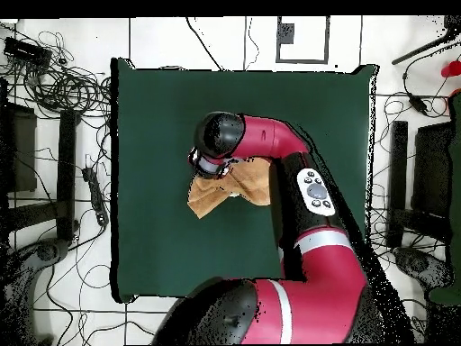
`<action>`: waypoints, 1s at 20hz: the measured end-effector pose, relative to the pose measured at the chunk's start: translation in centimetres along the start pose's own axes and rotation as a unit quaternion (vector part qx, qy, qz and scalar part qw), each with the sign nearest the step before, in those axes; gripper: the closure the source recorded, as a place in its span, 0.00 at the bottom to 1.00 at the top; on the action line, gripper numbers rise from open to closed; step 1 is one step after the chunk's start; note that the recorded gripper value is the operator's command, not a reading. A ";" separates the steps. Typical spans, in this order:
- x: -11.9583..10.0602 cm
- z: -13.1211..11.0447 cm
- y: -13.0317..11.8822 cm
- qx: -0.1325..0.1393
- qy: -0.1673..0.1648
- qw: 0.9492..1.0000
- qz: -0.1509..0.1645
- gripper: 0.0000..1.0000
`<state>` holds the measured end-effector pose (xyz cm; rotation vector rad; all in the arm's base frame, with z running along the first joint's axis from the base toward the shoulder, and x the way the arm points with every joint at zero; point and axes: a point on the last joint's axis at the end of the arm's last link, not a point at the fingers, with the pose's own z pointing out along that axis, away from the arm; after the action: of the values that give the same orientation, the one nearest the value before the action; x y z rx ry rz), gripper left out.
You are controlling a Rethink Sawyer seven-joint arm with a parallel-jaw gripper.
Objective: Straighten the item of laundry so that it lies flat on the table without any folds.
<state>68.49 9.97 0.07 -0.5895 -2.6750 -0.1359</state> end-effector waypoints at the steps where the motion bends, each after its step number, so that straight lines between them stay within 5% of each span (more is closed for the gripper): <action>1: -0.1 0.3 -0.2 0.000 0.002 1.000 0.002 0.00; 8: -0.7 3.1 -1.7 0.000 0.024 1.000 0.013 0.00; 14: -0.7 3.1 -1.7 0.000 0.024 1.000 0.013 0.00; 15: -0.7 3.1 -1.7 0.000 0.024 1.000 0.013 1.00; 20: -0.7 3.1 -1.7 0.000 0.024 1.000 0.013 1.00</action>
<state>67.18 8.69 -3.07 -0.6128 -2.6201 -0.1415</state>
